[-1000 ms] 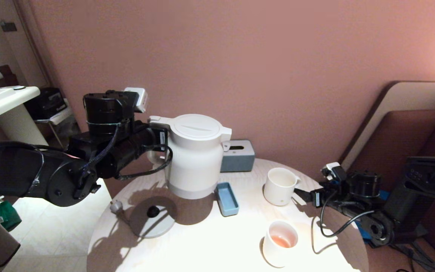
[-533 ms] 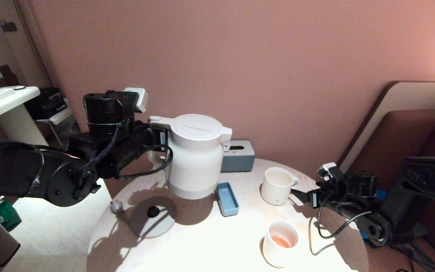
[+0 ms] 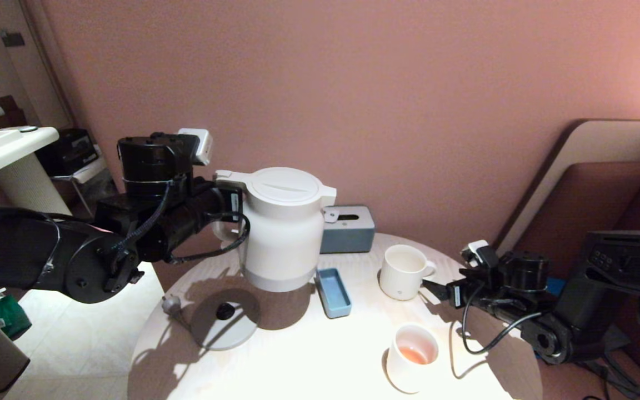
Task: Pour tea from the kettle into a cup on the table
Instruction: Pour water into the cup
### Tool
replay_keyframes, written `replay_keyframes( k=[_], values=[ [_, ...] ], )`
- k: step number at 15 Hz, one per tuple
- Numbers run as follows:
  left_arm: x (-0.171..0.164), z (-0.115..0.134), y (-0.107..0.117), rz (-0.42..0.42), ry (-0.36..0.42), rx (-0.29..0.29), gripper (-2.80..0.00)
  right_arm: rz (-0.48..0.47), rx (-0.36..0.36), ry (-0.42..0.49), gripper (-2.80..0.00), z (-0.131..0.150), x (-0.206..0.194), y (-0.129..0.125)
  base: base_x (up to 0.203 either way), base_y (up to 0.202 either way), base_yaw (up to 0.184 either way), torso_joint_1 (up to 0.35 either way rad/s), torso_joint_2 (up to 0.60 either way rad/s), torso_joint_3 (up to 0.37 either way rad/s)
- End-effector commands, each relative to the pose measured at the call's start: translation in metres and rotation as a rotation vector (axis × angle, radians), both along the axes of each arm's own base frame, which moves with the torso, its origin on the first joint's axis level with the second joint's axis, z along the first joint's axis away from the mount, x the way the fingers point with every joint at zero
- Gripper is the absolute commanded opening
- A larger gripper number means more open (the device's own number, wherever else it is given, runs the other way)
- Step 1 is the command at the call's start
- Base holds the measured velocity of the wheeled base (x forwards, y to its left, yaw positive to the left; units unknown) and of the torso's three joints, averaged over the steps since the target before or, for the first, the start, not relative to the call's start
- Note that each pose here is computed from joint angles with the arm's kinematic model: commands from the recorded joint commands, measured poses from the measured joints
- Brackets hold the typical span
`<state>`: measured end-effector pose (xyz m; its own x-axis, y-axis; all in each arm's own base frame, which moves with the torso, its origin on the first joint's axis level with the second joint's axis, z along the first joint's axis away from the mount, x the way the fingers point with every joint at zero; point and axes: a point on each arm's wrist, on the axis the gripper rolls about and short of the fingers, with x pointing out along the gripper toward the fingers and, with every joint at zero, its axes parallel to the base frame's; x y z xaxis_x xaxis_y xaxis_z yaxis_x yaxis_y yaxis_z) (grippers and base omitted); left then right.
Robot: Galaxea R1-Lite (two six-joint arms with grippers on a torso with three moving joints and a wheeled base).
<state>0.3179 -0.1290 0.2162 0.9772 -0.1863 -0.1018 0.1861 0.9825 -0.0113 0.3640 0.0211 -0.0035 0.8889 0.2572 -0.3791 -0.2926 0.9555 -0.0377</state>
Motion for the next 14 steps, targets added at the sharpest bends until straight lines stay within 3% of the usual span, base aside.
replay_keyframes(
  k=[1, 6, 14],
  values=[
    [-0.001, 0.002, 0.001, 0.002, -0.007, -0.004, -2.8, 0.009, -0.002, -0.013, 0.0, 0.002, 0.0, 0.004, 0.0, 0.0, 0.0, 0.0, 0.0, 0.0],
    [-0.002, 0.001, 0.001, 0.001, -0.003, -0.002, -2.8, 0.005, -0.004, -0.002, 0.0, 0.006, -0.007, 0.002, 0.0, 0.0, 0.0, 0.0, 0.0, 0.0],
    [-0.007, 0.005, 0.003, 0.001, -0.013, -0.008, -2.8, -0.006, 0.007, 0.008, 0.0, 0.055, -0.037, -0.008, 0.0, 0.0, 0.0, 0.0, 0.0, 0.0]
  ],
)
